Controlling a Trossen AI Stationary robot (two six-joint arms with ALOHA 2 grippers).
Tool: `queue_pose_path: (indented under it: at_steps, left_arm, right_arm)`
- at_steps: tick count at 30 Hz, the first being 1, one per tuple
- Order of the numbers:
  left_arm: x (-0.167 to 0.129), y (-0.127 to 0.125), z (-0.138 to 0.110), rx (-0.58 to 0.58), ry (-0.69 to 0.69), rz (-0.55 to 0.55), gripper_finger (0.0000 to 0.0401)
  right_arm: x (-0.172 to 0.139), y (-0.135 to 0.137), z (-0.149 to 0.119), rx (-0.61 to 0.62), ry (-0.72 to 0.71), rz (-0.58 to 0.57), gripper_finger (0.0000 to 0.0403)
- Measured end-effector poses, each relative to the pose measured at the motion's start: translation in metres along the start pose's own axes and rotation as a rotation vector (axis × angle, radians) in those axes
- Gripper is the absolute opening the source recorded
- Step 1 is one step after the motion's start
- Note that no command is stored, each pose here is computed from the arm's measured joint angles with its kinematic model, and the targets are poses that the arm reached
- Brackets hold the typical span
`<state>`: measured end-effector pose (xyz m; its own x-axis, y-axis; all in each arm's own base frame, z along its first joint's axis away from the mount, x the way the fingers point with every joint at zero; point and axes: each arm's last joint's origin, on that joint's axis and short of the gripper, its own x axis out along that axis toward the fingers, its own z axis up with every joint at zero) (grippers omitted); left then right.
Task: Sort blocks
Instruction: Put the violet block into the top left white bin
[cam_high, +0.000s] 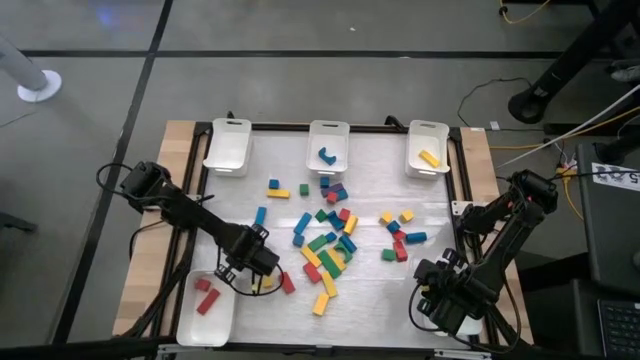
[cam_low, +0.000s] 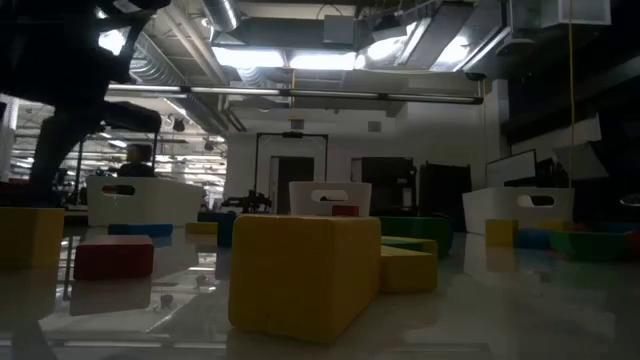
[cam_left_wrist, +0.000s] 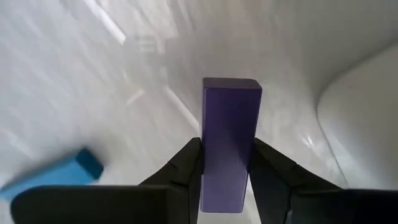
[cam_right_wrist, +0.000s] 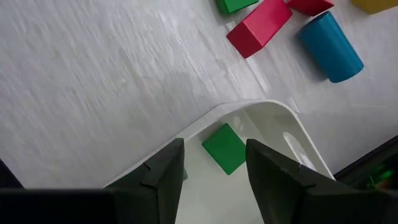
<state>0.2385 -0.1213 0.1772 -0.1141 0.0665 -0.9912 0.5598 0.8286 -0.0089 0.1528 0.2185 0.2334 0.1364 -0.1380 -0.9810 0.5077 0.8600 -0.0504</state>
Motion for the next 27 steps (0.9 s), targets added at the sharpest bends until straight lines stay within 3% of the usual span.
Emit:
queue_pose_path:
  at_steps: [9,18,27]
  left_arm:
    - [-0.014,0.011,-0.012,-0.069,0.141,-0.010,0.0090]
    - [-0.025,0.032,-0.043,-0.103,0.440,0.065,0.0092]
    - [-0.033,0.062,-0.057,-0.121,0.439,0.151,0.0093]
  right_arm:
    - [0.000,0.000,0.002,0.000,-0.054,-0.003,0.0172]
    - [0.000,0.000,0.002,0.000,-0.062,-0.003,0.0172]
    - [0.000,0.001,0.002,0.002,-0.069,0.007,0.0172]
